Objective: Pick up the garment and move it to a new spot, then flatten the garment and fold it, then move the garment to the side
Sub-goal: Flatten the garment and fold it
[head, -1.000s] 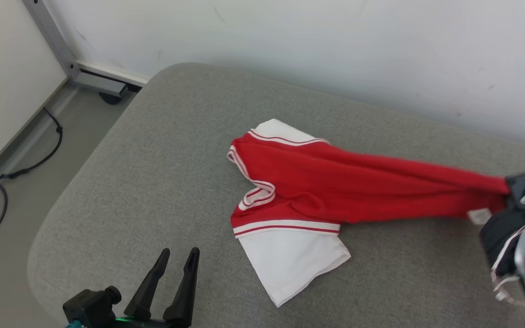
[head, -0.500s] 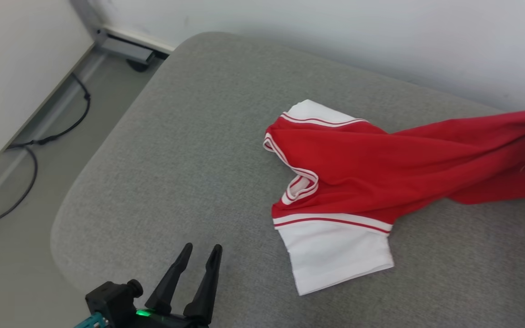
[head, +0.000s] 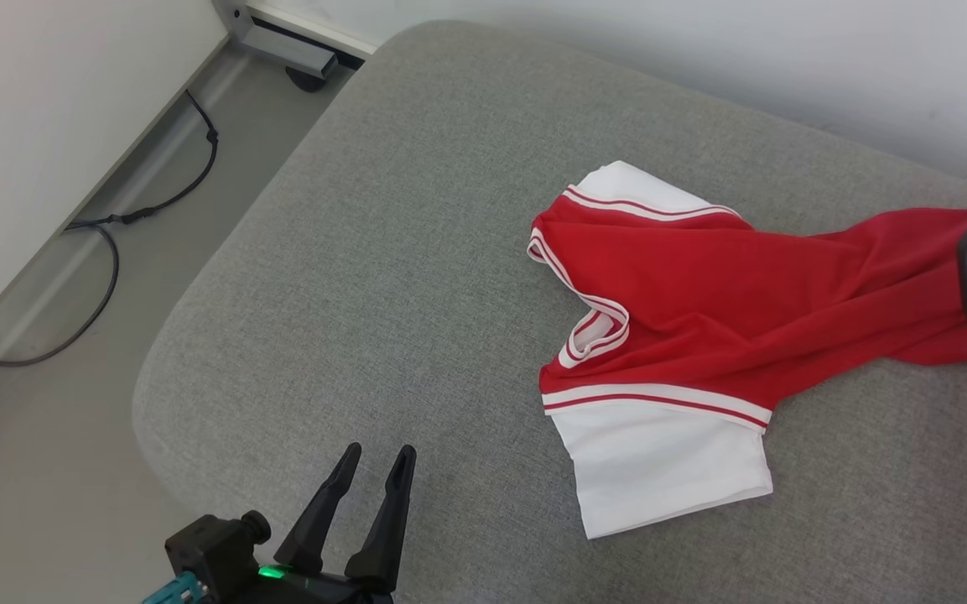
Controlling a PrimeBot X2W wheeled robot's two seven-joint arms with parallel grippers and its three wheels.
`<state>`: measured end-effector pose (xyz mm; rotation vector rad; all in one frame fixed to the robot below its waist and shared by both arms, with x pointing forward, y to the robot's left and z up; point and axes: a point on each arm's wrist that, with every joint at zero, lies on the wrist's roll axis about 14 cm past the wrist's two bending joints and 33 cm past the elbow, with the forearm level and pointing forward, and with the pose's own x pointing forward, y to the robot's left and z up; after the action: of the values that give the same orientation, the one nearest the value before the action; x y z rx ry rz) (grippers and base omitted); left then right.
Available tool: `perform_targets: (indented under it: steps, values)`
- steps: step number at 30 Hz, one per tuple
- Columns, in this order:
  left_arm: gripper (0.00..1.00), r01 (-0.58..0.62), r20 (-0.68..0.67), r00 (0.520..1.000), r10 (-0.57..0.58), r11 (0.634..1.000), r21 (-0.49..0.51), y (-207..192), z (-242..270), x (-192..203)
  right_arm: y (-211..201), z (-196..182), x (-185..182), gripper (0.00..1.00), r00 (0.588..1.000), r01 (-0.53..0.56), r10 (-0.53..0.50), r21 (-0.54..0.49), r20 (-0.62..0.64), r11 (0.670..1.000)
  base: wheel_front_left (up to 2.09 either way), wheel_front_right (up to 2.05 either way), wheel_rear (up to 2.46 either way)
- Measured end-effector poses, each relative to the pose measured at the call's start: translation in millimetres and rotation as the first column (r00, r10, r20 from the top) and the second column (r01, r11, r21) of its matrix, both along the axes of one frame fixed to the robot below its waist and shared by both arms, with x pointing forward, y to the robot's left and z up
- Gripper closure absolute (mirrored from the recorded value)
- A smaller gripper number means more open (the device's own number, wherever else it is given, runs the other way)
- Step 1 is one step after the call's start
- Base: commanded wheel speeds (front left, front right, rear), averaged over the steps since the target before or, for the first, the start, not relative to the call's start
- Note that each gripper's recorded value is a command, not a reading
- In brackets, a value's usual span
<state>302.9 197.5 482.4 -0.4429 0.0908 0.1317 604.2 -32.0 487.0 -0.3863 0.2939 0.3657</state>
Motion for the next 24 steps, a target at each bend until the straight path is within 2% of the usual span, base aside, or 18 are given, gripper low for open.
perform_targets:
  steps: [7,17,24]
  values:
    - [0.0,0.028,0.021,0.999,-0.028,1.0,0.005,-4.4,5.5,2.3,-16.4,1.1,-8.5,0.0,0.998,0.051,-0.05,0.035,-0.034,0.998,0.0,0.0,0.0]
    - [0.0,0.103,0.044,0.994,-0.104,0.995,0.011,-19.5,11.7,15.3,-81.4,-24.8,-38.4,0.0,0.972,0.193,-0.191,-0.004,-0.139,0.981,0.0,0.0,0.0]
    - [0.0,0.132,0.045,0.99,-0.132,0.991,0.013,-26.1,11.8,22.8,-100.0,-52.6,-54.5,0.0,0.943,0.256,-0.248,0.009,-0.223,0.967,0.0,0.0,0.0]
